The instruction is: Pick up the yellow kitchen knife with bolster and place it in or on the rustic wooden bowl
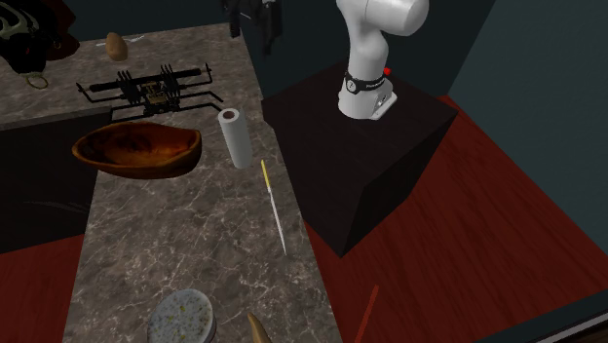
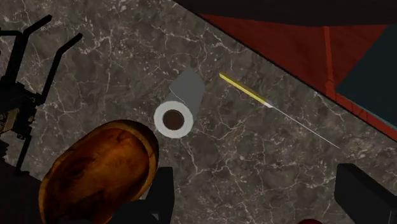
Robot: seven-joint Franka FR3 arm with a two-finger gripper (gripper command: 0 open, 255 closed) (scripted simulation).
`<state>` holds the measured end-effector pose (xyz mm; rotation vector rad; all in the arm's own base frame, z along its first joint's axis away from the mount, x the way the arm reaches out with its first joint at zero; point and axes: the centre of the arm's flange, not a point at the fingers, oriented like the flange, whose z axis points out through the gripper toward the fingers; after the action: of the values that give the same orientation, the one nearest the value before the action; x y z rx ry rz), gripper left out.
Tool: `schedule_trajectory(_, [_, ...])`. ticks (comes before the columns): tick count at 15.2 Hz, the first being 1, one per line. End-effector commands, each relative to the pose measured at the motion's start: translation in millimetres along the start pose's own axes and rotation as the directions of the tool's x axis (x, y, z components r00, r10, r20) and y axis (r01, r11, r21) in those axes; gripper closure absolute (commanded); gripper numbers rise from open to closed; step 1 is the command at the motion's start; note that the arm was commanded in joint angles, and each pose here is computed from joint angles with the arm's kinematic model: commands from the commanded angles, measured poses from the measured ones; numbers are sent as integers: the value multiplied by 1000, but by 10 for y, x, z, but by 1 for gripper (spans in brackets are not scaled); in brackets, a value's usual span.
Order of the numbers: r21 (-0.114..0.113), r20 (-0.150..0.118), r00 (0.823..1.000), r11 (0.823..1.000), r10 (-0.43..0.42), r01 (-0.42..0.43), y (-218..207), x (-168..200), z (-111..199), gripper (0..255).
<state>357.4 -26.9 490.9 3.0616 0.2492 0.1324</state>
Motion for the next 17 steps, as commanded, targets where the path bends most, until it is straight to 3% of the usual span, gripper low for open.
schedule_trajectory(1, [3, -10, 998, 998, -68, 68, -31, 55, 227, 0])
schedule_trajectory(5, [9, -25, 980, 980, -197, 197, -155, 170, 718, 0])
schedule_trajectory(9, [13, -40, 946, 946, -323, 323, -297, 274, 1207, 0])
schedule_trajectory(13, [14, -56, 895, 896, -443, 444, -456, 365, 1694, 0])
schedule_trajectory(17, [14, -72, 829, 830, -555, 557, -629, 441, 2178, 0])
